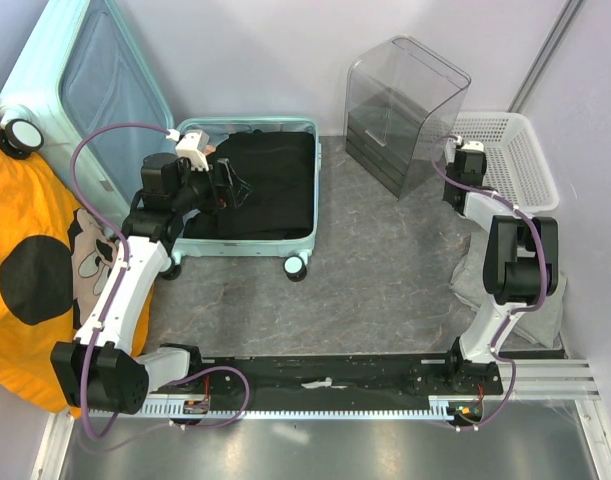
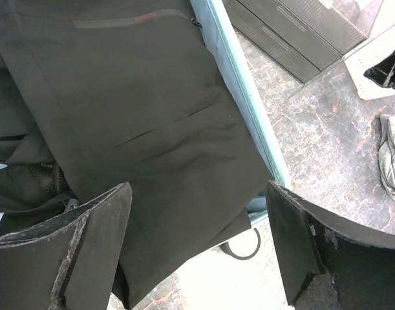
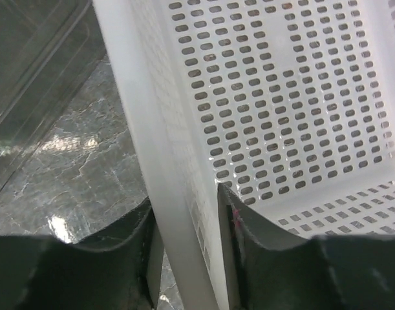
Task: Open, take out, and arrange the luggage
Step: Pick up the bin at the corner of the board.
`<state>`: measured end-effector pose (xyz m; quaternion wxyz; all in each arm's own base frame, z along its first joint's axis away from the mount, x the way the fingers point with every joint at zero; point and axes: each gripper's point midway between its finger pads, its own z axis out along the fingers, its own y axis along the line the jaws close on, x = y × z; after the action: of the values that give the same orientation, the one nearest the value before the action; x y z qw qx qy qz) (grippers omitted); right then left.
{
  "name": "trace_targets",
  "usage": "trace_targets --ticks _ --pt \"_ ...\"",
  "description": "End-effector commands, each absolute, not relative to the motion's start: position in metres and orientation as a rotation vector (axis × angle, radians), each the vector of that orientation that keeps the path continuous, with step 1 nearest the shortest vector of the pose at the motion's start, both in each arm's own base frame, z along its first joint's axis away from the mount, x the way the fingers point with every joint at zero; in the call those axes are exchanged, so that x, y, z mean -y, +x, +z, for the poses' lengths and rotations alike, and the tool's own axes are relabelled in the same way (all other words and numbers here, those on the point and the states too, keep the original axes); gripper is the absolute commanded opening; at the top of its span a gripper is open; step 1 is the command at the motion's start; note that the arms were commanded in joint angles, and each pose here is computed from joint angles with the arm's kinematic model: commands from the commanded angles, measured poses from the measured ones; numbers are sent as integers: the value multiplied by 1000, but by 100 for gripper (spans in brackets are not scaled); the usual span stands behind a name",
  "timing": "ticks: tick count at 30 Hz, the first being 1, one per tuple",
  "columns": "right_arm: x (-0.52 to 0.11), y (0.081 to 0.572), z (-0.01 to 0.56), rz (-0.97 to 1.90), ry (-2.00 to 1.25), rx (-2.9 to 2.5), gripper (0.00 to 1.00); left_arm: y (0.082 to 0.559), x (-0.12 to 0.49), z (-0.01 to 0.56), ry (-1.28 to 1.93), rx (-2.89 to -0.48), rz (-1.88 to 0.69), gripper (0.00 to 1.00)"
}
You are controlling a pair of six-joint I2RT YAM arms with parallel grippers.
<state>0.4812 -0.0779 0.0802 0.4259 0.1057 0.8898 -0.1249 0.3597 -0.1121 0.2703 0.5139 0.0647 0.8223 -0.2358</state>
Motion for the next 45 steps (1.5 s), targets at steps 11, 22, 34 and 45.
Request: trace_targets --ticks 11,22,34,45 --pt "117 502 162 -580 285 -2080 5 362 113 273 164 -1956 -572 90" --pt "130 455 228 -783 431 -2037 0 362 115 274 162 -1955 -587 90" --pt "79 372 298 -979 485 -1983 0 359 126 277 171 -1943 -671 90" --pt "-32 346 274 -113 332 -2208 0 355 130 283 181 -1925 -681 90"
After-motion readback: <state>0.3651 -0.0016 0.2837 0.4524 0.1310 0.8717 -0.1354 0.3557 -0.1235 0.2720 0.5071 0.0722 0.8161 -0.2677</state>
